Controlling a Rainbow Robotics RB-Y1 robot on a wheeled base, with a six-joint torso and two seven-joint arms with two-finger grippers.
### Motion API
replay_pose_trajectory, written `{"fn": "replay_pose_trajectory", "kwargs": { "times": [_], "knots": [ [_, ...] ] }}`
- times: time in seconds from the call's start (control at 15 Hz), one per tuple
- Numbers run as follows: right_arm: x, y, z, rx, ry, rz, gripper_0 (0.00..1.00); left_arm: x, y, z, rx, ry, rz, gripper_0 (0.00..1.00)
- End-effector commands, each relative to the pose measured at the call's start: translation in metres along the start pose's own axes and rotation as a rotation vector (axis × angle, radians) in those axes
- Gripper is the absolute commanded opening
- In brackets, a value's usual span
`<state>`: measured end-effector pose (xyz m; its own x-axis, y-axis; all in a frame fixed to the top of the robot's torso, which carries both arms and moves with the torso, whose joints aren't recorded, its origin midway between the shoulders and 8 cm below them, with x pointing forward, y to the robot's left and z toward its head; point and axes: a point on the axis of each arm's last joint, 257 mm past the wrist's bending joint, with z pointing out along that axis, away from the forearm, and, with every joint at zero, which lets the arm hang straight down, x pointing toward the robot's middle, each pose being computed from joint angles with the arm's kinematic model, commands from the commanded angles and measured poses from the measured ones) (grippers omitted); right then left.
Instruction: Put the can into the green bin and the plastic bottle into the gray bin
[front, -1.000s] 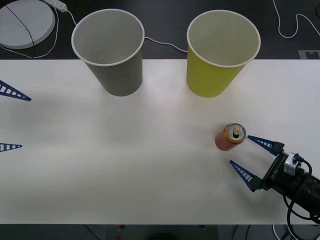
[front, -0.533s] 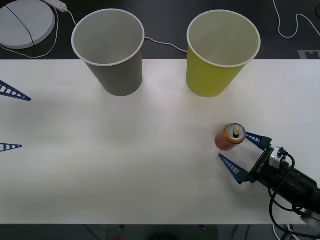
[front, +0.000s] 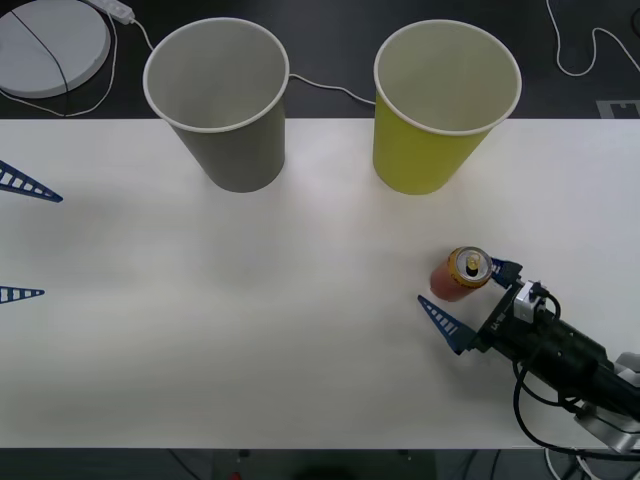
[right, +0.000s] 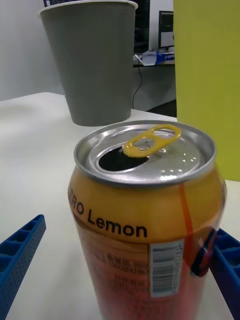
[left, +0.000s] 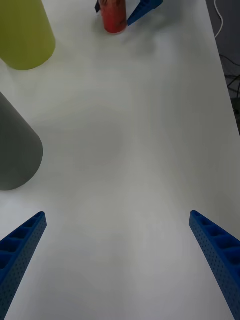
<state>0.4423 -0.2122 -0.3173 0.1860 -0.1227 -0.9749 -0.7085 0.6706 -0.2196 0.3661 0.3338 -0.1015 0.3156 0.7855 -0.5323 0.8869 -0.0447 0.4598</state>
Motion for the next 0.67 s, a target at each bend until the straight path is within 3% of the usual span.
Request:
{"fn": "replay_pose_trajectory", "kwargs": {
  "times": [0.07,0.27,0.33,0.4,0.47,0.53,0.67],
  "knots": [
    [-0.0015,-0.0007,0.0087,0.0,-0.003,-0.01,1.0,0.0,0.0,0.0,0.0,0.0,0.0,1.0],
    [-0.0034,0.0005,0.0125,-0.002,-0.01,-0.011,1.0,0.0,0.0,0.0,0.0,0.0,0.0,1.0],
    [-0.0034,0.0005,0.0125,-0.002,-0.01,-0.014,0.8,0.0,0.0,0.0,0.0,0.0,0.0,1.0],
    [-0.0033,0.0008,0.0125,-0.003,-0.01,-0.016,0.19,0.0,0.0,0.0,0.0,0.0,0.0,1.0],
    [-0.0033,0.0008,0.0125,-0.003,-0.01,-0.018,0.05,0.0,0.0,0.0,0.0,0.0,0.0,1.0],
    [-0.0026,0.0013,0.0125,-0.005,-0.007,-0.019,0.0,0.0,0.0,0.0,0.0,0.0,0.0,1.0],
    [-0.0029,0.0018,0.0125,-0.007,-0.008,-0.02,0.0,0.0,0.0,0.0,0.0,0.0,0.0,1.0]
  ]
}}
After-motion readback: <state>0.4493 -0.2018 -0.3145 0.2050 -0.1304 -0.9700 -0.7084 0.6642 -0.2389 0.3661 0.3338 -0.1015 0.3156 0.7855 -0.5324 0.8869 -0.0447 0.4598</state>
